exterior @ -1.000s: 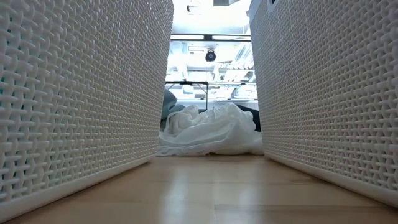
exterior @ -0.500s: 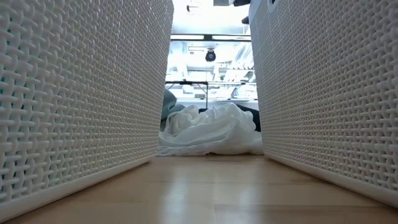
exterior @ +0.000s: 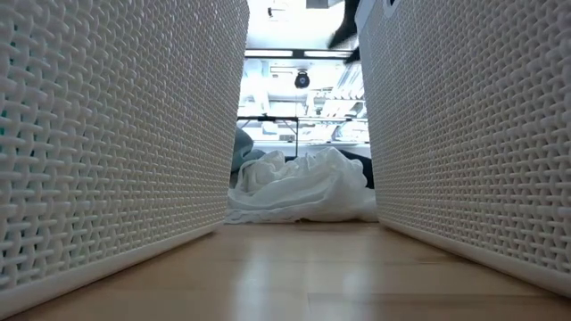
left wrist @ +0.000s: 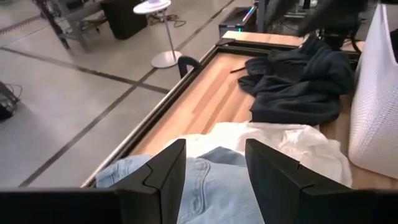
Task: Sort clothes
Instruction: Put the black shorts into the right white laundry bin
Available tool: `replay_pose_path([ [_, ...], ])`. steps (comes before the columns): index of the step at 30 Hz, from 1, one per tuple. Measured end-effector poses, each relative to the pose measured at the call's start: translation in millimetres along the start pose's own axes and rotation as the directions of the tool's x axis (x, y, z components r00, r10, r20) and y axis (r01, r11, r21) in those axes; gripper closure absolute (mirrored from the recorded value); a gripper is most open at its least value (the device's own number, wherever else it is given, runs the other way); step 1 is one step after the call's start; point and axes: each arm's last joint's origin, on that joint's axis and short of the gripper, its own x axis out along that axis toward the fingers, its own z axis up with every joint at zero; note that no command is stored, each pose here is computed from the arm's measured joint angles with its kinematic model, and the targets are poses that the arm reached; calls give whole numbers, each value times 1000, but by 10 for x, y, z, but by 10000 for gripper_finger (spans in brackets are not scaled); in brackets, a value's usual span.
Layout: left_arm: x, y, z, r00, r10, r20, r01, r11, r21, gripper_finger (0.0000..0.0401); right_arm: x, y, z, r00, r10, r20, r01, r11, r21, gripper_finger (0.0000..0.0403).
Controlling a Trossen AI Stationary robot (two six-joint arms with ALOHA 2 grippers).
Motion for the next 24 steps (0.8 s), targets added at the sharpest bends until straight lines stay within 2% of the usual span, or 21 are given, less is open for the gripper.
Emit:
replay_pose_path([
  [2,24,-17,-6,1000,1,-9,-1,1000,-2,243,124,-133,95,987,-65,-147,63,998,-18,119],
  [4,48,-34,-13,1000,2,-18,-2,1000,4,243,283,-251,147,955,-88,-282,83,996,-27,113],
  [8,93,-64,-30,999,5,-37,-5,1000,18,243,684,-416,167,876,-22,-482,22,1000,-6,111],
  [11,116,-79,-50,998,9,-57,-7,999,32,243,948,-459,71,805,40,-592,-21,999,39,111],
  [15,130,-86,-95,995,15,-98,-11,999,39,243,1175,-452,-112,718,62,-693,-44,998,43,111],
  [24,133,-86,-106,994,18,-108,-13,999,43,243,1505,-343,-427,611,9,-792,-46,999,-25,113],
])
